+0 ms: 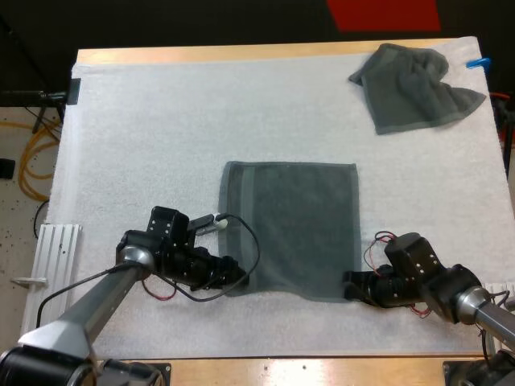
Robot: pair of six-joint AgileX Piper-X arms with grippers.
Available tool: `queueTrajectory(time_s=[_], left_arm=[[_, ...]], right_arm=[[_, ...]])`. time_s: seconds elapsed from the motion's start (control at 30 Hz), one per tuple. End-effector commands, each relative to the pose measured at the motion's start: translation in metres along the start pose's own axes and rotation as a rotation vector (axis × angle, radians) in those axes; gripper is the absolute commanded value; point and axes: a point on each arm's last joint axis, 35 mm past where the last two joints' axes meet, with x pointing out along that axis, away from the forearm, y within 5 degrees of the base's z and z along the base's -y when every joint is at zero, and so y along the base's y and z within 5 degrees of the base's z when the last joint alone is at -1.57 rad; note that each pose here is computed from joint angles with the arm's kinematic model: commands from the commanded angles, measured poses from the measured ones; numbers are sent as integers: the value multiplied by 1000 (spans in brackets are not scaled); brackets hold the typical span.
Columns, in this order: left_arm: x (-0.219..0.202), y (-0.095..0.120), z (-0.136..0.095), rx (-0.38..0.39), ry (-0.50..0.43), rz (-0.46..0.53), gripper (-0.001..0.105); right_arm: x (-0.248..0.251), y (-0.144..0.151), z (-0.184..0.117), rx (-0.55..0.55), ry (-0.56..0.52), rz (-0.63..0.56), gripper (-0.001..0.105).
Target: Pick towel from pile fold and stack
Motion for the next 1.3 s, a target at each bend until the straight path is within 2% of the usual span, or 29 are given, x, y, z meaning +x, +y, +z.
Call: queueTrajectory(time_s=[0.0, 0.27, 0.43, 0.83, 0.9, 1.1, 1.13, 1.27], left_arm=[[5, 4, -1, -20, 24, -5, 62], [10, 8, -1, -57, 70, -18, 61], [11, 13, -9, -106, 107, 19, 59], [12, 12, -5, -129, 77, 10, 58], [12, 12, -5, -129, 77, 10, 51], [12, 13, -5, -129, 69, 28, 4], [12, 13, -5, -123, 67, 33, 0], [10, 12, -7, -60, 61, 71, 0]], right_arm=[[-1, 0, -2, -5, 6, 5, 1], [-2, 0, -2, -3, 5, 6, 1], [-2, 0, -2, -3, 5, 6, 1], [-2, 0, -2, -3, 5, 6, 1], [-2, 0, -2, -3, 5, 6, 1], [-2, 0, -2, -3, 5, 6, 1], [-2, 0, -2, -3, 5, 6, 1], [-2, 1, -1, -14, 3, 7, 1]])
